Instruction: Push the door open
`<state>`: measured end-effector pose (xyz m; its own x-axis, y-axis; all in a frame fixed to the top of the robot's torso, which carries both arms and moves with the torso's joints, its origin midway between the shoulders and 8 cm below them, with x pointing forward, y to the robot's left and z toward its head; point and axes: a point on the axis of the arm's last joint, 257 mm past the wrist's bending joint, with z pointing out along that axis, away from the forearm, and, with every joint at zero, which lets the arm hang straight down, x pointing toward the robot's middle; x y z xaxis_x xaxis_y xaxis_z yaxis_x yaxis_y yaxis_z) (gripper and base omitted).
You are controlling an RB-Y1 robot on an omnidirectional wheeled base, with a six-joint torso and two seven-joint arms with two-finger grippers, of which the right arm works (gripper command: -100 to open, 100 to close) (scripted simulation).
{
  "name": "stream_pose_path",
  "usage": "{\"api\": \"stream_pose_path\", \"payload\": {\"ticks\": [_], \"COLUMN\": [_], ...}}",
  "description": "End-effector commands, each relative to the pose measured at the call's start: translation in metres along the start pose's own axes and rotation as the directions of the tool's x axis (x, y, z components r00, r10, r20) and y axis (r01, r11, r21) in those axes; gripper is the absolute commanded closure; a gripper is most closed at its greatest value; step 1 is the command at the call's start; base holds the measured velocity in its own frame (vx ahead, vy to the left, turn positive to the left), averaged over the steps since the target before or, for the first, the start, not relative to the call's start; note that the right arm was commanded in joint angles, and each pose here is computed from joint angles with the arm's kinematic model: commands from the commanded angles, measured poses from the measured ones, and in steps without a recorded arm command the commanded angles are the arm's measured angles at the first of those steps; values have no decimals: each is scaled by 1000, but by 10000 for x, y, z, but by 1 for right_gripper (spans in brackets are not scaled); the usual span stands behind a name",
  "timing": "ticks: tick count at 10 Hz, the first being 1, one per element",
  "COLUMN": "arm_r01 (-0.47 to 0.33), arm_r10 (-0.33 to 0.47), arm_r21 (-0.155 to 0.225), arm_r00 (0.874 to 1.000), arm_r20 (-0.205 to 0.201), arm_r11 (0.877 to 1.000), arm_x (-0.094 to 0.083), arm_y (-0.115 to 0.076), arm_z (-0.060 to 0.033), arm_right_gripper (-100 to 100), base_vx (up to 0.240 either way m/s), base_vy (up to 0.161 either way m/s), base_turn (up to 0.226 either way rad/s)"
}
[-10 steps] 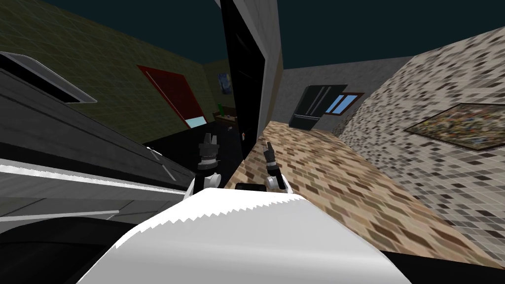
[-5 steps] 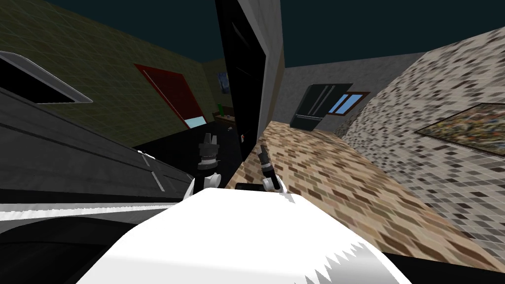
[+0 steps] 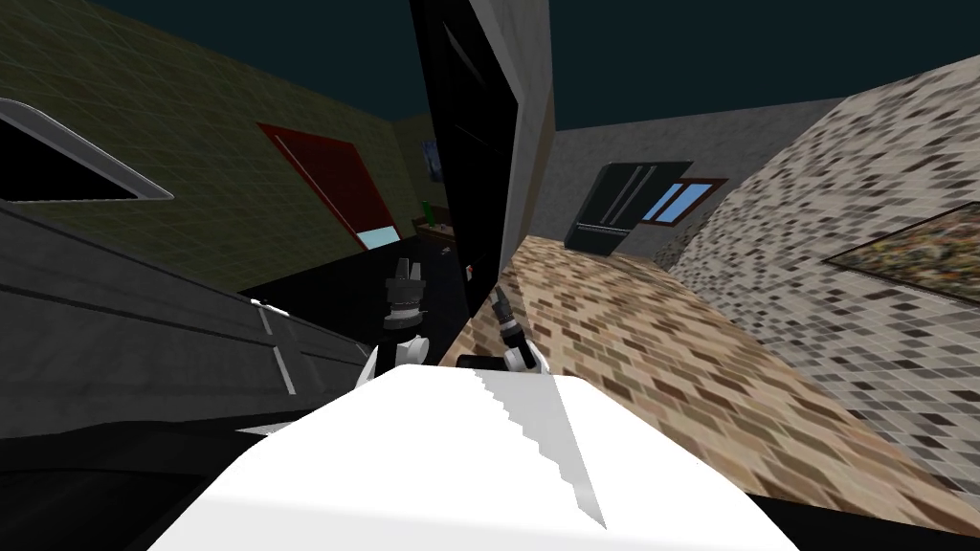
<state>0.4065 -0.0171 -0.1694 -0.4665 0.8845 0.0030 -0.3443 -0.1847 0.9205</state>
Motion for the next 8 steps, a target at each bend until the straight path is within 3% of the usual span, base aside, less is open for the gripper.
{"api": "stream_pose_path", "payload": {"ticks": [1, 5, 8], "arm_r01": [-16, -53, -66], "arm_r10": [16, 59, 78], "arm_r21": [15, 63, 88], "arm_r00": [999, 993, 987], "arm_r20": [-27, -103, -140], "arm_r11": [1000, 997, 994], "arm_x": [123, 478, 646], "arm_y": [-99, -374, -503], "arm_z": [-5, -82, -136], "arm_right_gripper": [-100, -100, -100], "base_vx": [128, 140, 115], "base_vy": [-42, -31, -17], "base_turn": [19, 17, 17]}}
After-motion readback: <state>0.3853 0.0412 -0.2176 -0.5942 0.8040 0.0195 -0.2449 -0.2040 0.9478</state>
